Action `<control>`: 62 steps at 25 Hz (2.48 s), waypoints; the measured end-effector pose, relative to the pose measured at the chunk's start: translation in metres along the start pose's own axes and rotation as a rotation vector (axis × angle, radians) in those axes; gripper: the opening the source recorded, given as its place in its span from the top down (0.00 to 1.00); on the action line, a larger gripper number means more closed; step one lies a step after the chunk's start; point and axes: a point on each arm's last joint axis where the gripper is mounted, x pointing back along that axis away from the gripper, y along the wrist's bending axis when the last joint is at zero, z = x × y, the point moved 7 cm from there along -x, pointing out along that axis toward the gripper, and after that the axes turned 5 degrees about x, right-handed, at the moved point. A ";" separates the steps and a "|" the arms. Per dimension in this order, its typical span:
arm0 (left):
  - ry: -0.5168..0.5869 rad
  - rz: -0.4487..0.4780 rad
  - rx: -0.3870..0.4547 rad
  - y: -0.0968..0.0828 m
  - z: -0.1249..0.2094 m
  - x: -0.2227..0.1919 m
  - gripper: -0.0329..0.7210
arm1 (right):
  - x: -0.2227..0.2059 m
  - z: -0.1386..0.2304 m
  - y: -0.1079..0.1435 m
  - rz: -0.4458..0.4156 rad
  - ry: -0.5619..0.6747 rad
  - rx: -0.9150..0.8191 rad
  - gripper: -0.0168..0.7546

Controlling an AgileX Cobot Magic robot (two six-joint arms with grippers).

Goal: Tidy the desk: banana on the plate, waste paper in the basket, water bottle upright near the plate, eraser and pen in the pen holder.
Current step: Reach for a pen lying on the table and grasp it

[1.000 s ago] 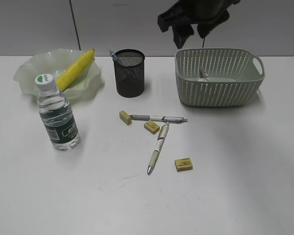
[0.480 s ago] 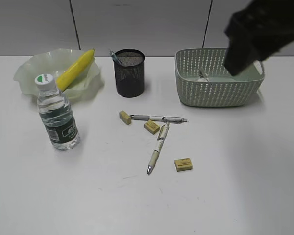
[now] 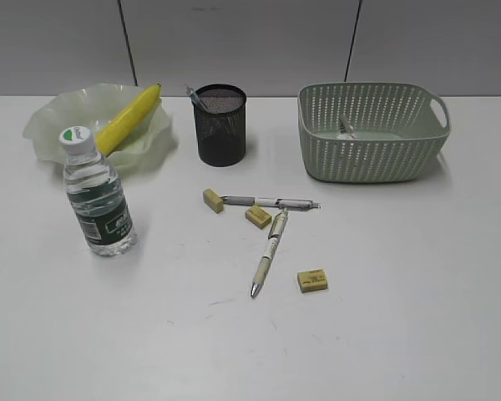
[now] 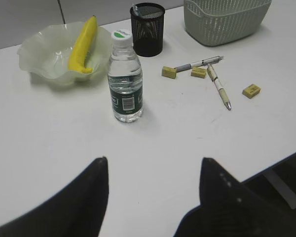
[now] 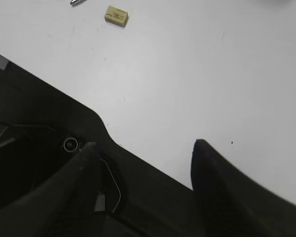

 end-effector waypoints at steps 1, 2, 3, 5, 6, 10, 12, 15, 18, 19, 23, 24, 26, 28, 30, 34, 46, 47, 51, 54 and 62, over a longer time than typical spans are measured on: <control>0.000 0.000 0.000 0.000 0.000 0.000 0.38 | 0.008 0.010 0.001 0.004 -0.048 0.000 0.38; 0.000 0.000 0.000 0.000 0.000 0.000 0.38 | 0.012 0.019 0.001 0.007 -0.083 0.000 0.38; 0.000 0.000 0.000 0.000 0.000 0.000 0.38 | 0.019 0.028 0.002 0.010 -0.134 0.000 0.38; 0.000 0.000 0.000 0.000 0.000 0.000 0.38 | 0.031 0.044 0.002 0.026 -0.239 0.003 0.38; 0.000 0.000 0.000 0.000 0.000 0.000 0.38 | 0.034 0.051 0.002 0.035 -0.280 0.004 0.38; 0.000 -0.002 -0.001 0.000 0.000 0.000 0.38 | 0.039 0.073 0.002 0.058 -0.454 0.006 0.38; -0.002 -0.006 -0.004 0.001 0.000 0.000 0.38 | 0.033 0.078 0.003 0.058 -0.482 0.007 0.38; 0.032 -0.010 -0.003 0.001 -0.001 -0.005 0.38 | 0.023 0.077 0.007 0.031 -0.487 0.024 0.38; 0.083 -0.012 -0.001 0.000 -0.008 -0.017 0.38 | 0.020 0.075 0.007 0.032 -0.497 0.028 0.38; 0.083 -0.008 -0.002 -0.002 -0.014 -0.020 0.38 | 0.019 0.075 0.008 0.031 -0.495 0.029 0.38; 0.068 0.023 -0.041 -0.010 -0.052 -0.051 0.38 | 0.020 0.075 0.007 0.032 -0.499 0.030 0.38; 0.071 0.036 -0.057 -0.013 -0.061 -0.062 0.38 | 0.020 0.075 0.007 0.032 -0.499 0.030 0.38; 0.087 0.073 -0.094 -0.020 -0.076 -0.087 0.38 | 0.020 0.075 0.007 0.037 -0.498 0.032 0.38; 0.115 0.103 -0.121 -0.025 -0.089 -0.118 0.38 | 0.020 0.075 0.007 0.037 -0.499 0.032 0.38; 0.176 0.128 -0.149 -0.030 -0.096 -0.153 0.38 | 0.020 0.075 0.007 0.037 -0.499 0.032 0.38; 0.280 0.167 -0.196 -0.037 -0.111 -0.210 0.38 | 0.020 0.075 0.007 0.038 -0.499 0.032 0.38; 0.345 0.269 -0.336 -0.080 -0.156 -0.339 0.38 | 0.020 0.075 0.007 0.038 -0.499 0.032 0.38; 0.353 0.274 -0.357 -0.081 -0.155 -0.348 0.38 | 0.020 0.075 0.007 0.038 -0.499 0.032 0.38; 0.380 0.314 -0.460 -0.086 -0.158 -0.374 0.38 | 0.020 0.075 0.007 0.038 -0.500 0.032 0.38; 0.435 0.352 -0.518 -0.089 -0.149 -0.394 0.38 | 0.020 0.074 0.007 0.038 -0.501 0.032 0.38; 0.497 0.406 -0.617 -0.092 -0.124 -0.435 0.38 | 0.020 0.074 0.006 0.040 -0.501 0.033 0.38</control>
